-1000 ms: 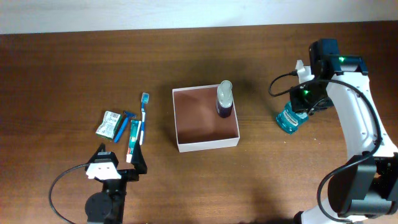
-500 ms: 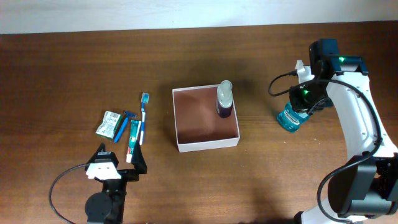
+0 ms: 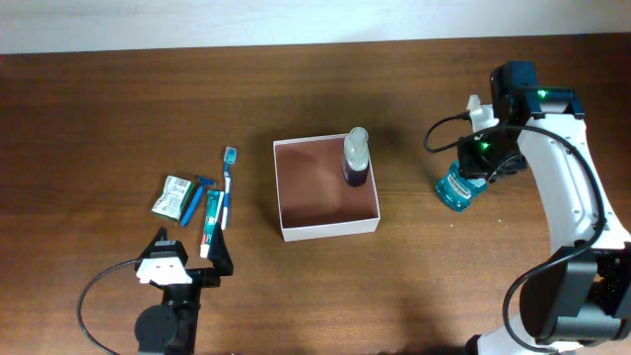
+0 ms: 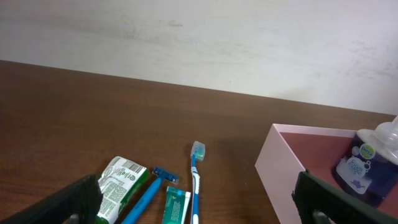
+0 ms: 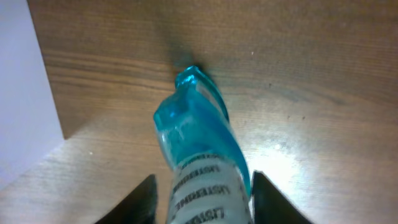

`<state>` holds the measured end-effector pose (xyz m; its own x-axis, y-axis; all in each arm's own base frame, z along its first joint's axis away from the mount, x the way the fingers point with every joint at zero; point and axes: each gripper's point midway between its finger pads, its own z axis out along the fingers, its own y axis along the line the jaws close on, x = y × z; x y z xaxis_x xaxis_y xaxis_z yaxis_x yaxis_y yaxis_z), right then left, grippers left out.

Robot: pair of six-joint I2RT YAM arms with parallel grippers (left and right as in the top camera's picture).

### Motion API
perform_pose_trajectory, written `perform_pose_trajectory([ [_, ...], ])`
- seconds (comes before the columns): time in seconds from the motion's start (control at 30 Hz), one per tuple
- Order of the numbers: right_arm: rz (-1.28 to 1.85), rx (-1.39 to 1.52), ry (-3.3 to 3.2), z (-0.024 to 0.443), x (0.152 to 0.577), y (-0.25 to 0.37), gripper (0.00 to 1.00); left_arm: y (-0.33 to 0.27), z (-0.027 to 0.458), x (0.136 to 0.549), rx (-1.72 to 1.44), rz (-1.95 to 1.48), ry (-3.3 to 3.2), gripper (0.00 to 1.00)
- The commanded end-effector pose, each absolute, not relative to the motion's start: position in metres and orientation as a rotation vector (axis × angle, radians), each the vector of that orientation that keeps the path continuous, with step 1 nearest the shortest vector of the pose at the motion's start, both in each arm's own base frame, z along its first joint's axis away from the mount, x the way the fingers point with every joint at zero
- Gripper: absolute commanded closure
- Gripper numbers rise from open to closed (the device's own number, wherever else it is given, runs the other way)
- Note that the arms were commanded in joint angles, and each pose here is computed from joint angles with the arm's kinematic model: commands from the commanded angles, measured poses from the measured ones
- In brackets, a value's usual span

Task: Pack container
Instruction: 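Lift the Listerine bottle and carry it left over the pink box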

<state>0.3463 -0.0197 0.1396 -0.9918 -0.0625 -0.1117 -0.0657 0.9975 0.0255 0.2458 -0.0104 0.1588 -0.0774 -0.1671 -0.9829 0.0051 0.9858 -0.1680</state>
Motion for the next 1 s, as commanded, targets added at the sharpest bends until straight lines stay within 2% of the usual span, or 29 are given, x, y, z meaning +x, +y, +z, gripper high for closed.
perform_pose_trajectory([
  [0.0, 0.058, -0.170, 3.004, 0.144, 0.352, -0.019, 0.55, -0.009, 0.158, 0.246, -0.118, -0.124, 1.639, 0.01],
  [0.27, 0.059, -0.225, 3.010, 0.135, 0.350, -0.018, 0.57, -0.009, 0.158, 0.246, -0.118, -0.124, 1.639, 0.01],
  [0.4, 0.061, -0.235, 3.019, 0.125, 0.347, -0.018, 0.71, -0.009, 0.158, 0.246, -0.118, -0.124, 1.639, 0.01],
  [0.53, 0.067, -0.234, 3.023, 0.124, 0.347, -0.017, 0.77, -0.009, 0.158, 0.246, -0.118, -0.124, 1.639, 0.01],
  [0.77, 0.095, -0.230, 3.016, 0.128, 0.348, -0.014, 0.76, -0.009, 0.158, 0.246, -0.118, -0.124, 1.639, 0.01],
  [0.97, 0.153, -0.179, 2.988, 0.152, 0.353, -0.007, 0.76, -0.009, 0.158, 0.246, -0.118, -0.124, 1.639, 0.01],
])
